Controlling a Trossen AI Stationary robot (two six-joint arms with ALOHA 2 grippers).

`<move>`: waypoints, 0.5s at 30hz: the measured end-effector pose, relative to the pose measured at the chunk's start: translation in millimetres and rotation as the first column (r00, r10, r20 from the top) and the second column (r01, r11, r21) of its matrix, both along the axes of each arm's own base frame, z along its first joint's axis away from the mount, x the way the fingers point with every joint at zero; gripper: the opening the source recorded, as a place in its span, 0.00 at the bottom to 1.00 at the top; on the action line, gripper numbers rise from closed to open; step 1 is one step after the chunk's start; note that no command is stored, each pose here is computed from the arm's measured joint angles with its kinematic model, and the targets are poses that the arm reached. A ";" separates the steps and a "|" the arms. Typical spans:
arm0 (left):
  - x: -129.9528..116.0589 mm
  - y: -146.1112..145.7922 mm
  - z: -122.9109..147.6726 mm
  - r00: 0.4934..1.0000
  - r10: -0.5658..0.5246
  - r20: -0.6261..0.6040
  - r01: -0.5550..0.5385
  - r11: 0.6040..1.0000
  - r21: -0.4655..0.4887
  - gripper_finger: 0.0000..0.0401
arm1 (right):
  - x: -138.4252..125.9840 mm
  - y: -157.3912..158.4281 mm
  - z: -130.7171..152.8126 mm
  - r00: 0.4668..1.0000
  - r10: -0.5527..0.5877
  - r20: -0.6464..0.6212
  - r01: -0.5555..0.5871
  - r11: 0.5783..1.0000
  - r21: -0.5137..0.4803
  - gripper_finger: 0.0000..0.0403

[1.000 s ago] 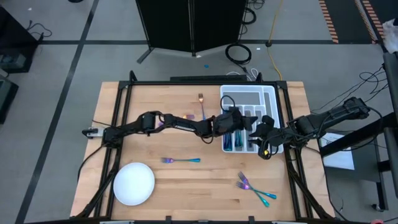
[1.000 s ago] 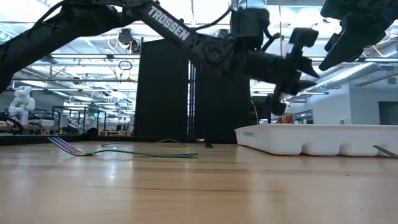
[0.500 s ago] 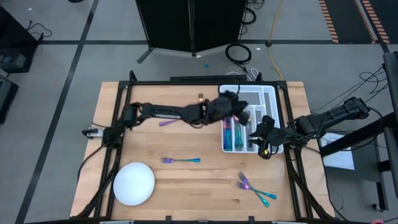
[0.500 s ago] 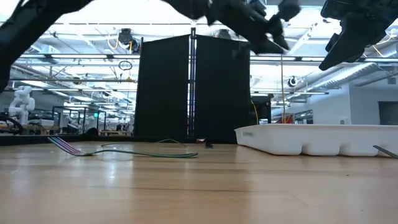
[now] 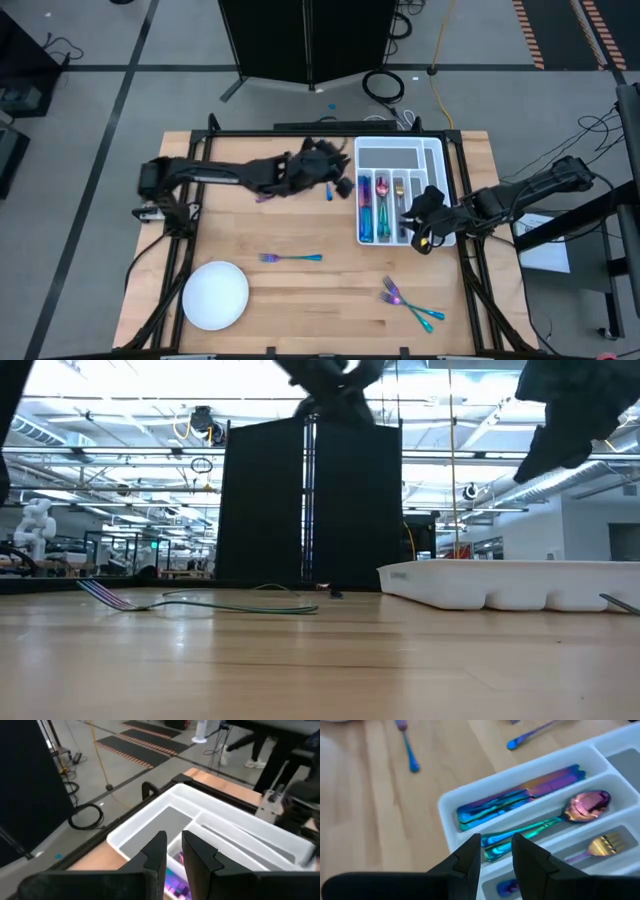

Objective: Sort silverware
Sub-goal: Put the blue fork into the utensil organizer

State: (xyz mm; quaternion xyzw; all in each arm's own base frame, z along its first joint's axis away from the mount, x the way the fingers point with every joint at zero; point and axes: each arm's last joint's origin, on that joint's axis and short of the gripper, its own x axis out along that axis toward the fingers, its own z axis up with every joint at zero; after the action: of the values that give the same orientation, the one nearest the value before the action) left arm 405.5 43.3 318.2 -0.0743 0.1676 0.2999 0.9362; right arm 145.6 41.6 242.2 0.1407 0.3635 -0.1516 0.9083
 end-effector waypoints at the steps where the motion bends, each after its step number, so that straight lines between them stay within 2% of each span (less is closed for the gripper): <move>1: -8.1 -3.4 -5.1 1.000 -0.007 0.017 0.007 1.000 0.001 0.15 | 0.3 -0.2 -2.2 1.000 -0.014 -0.006 0.014 1.000 -0.005 0.24; 5: -35.8 -19.0 -26.1 0.987 -0.082 0.136 0.082 0.997 0.006 0.15 | 2.6 -1.7 -7.0 0.996 -0.087 -0.003 0.087 0.996 -0.025 0.24; 8: -52.7 -31.8 -40.5 0.952 -0.206 0.228 0.200 0.979 0.049 0.15 | 5.9 -4.2 -9.3 0.986 -0.164 0.000 0.164 0.986 -0.001 0.24; 12: -72.9 -47.8 -62.0 0.868 -0.345 0.357 0.308 0.938 0.157 0.15 | 12.4 -8.4 -16.5 0.964 -0.264 -0.036 0.265 0.963 0.040 0.24; 15: -88.8 -51.8 -74.9 0.802 -0.396 0.446 0.327 0.917 0.227 0.15 | 18.8 -15.7 -22.6 0.931 -0.360 -0.063 0.363 0.930 0.058 0.24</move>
State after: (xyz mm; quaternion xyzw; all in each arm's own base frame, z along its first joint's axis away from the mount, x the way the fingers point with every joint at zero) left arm 316.8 -8.5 243.4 -0.0480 -0.0820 0.0984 0.9906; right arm 164.4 26.0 219.6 0.2322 0.3596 -0.3073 0.8499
